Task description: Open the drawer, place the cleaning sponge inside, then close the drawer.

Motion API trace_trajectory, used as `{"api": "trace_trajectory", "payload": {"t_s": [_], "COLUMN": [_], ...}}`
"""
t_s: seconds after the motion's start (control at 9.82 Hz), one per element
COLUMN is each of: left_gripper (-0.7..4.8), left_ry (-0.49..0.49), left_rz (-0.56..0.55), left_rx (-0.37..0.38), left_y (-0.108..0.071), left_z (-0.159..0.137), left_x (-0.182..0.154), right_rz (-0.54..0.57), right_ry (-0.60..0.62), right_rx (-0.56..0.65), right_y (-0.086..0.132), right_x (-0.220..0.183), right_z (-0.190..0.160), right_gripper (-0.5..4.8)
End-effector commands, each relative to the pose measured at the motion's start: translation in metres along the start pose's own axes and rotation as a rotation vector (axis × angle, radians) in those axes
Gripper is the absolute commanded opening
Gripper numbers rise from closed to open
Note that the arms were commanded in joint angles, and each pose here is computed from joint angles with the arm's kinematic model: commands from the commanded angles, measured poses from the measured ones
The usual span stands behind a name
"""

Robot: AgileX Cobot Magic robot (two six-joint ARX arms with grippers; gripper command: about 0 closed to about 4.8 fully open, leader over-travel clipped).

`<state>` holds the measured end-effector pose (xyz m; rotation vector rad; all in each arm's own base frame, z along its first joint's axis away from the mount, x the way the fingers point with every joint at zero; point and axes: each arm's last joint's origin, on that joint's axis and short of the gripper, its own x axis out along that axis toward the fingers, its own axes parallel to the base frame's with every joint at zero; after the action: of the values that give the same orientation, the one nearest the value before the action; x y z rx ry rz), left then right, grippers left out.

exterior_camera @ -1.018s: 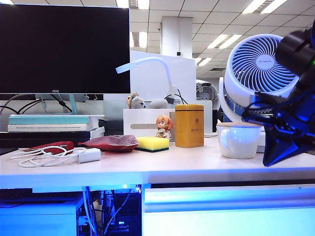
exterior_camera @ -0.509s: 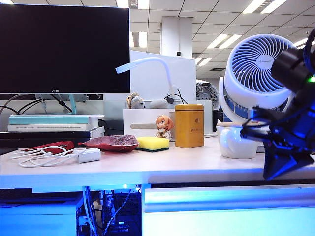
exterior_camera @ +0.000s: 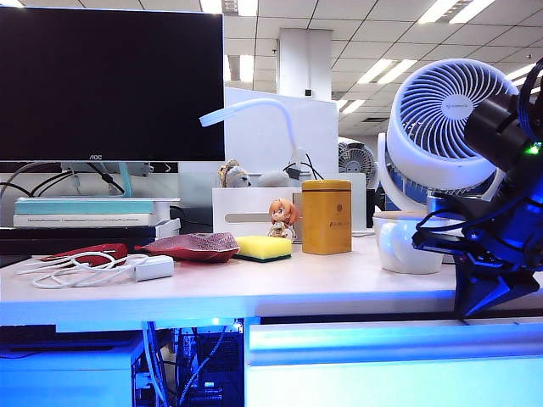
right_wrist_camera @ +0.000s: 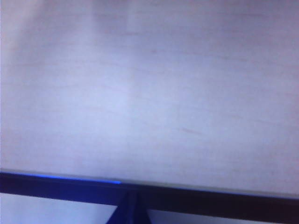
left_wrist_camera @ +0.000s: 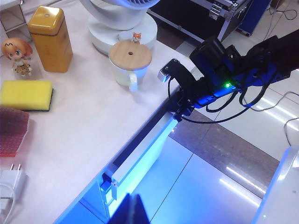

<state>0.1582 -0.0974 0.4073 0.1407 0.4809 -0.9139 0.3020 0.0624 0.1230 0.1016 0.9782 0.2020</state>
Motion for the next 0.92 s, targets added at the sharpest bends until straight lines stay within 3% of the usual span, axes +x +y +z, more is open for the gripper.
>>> {"api": "trace_trajectory", "payload": {"t_s": [0.1,0.92], "left_gripper": [-0.05,-0.05], "left_ry": [-0.015,-0.015], "left_rz": [-0.003,-0.003], "left_rx": [0.01,0.011], "left_y": [-0.001,-0.001], "left_z": [0.002,0.002], "left_x": [-0.002,-0.002], "right_rz": [-0.006,-0.024], "right_ry": [0.032,0.207], "right_rx": [0.004,0.023], "right_y": [0.0,-0.003], "right_x": [0.0,-0.002], "right_z": [-0.003,-0.019], "right_gripper": [-0.06,-0.06]}}
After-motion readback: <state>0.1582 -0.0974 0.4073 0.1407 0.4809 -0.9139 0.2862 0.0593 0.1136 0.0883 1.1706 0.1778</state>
